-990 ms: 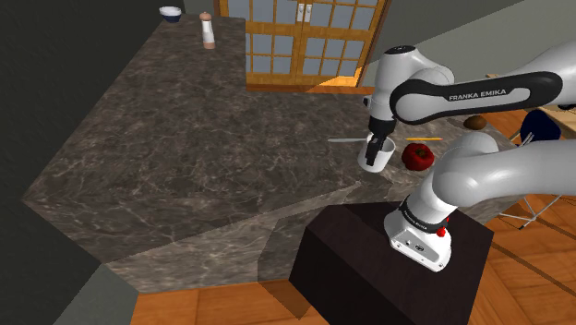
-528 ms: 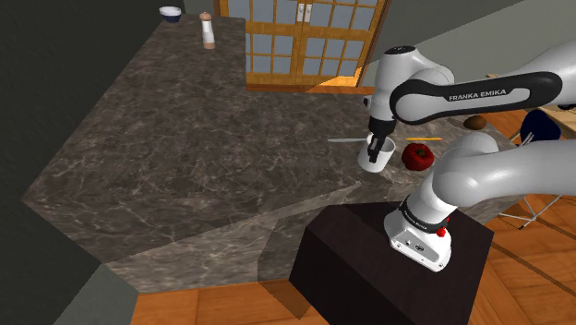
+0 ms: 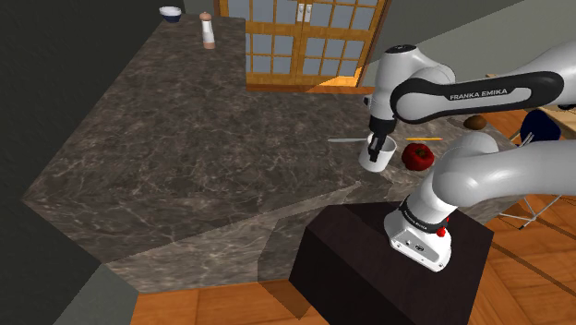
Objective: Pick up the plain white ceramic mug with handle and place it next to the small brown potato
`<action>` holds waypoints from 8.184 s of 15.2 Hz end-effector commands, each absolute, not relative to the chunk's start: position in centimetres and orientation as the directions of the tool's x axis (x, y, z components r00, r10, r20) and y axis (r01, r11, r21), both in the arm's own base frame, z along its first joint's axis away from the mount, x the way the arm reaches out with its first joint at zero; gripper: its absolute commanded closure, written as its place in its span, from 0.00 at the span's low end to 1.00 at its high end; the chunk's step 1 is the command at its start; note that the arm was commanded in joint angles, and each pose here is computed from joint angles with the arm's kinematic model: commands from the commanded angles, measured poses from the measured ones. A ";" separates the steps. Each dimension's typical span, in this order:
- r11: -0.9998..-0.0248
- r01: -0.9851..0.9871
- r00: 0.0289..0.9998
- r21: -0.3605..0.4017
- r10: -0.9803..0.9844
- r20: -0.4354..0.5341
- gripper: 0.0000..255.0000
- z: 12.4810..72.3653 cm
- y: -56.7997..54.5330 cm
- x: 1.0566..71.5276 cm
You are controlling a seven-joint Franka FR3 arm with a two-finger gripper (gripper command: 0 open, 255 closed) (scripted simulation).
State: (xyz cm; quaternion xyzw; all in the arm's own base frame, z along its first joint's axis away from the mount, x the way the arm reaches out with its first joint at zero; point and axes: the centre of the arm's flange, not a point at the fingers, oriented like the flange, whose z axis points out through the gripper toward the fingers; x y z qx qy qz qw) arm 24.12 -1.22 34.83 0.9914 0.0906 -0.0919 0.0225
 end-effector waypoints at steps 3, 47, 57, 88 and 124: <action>-0.983 0.184 0.967 0.028 0.175 -0.187 1.00 36.7 -1.2 24.1; -0.983 0.184 0.967 0.028 0.175 -0.187 1.00 51.9 -20.7 20.6; -0.983 0.184 0.967 0.028 0.175 -0.187 1.00 51.9 -33.7 18.2; -0.983 0.184 0.967 0.028 0.175 -0.187 1.00 47.3 -61.4 13.1; -0.983 0.184 0.967 0.028 0.175 -0.187 0.00 37.0 -61.3 13.3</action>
